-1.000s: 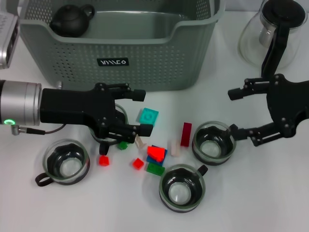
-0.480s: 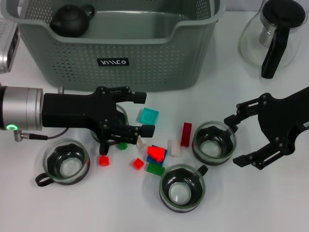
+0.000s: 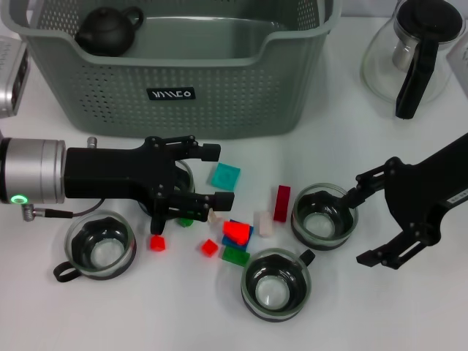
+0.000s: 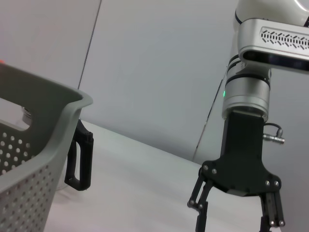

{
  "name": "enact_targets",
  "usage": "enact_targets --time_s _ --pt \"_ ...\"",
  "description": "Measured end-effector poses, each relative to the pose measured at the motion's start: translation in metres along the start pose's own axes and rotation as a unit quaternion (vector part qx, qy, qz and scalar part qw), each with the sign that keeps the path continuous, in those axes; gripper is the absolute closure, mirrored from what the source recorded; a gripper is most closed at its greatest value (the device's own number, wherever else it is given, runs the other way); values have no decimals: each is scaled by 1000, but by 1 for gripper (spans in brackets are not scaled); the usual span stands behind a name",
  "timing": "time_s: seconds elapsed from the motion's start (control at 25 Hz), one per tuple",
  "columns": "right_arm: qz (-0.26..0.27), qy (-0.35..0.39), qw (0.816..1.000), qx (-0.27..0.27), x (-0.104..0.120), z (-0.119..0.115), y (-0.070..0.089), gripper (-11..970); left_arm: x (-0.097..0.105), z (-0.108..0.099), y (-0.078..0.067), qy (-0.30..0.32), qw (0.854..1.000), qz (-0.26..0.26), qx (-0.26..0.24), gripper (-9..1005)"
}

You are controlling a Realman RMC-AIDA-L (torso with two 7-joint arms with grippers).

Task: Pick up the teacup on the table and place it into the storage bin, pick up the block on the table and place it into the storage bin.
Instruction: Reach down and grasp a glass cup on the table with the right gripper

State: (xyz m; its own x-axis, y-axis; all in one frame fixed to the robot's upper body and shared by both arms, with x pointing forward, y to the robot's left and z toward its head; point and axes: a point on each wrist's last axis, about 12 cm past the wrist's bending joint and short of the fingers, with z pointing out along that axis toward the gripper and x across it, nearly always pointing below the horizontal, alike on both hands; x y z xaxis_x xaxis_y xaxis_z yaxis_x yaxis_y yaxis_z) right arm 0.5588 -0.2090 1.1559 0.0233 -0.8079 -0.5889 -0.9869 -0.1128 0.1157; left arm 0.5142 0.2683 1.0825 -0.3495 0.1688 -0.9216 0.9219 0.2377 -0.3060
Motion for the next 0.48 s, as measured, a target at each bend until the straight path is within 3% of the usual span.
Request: enact_targets --time_s 0.28,0.48 --pt "-20 21 1000 2 -7 7 -5 101 0 -1 0 -4 1000 -1 -3 60" --pt "-37 41 998 4 -11 16 -8 228 0 0 0 -6 1000 -2 -6 60"
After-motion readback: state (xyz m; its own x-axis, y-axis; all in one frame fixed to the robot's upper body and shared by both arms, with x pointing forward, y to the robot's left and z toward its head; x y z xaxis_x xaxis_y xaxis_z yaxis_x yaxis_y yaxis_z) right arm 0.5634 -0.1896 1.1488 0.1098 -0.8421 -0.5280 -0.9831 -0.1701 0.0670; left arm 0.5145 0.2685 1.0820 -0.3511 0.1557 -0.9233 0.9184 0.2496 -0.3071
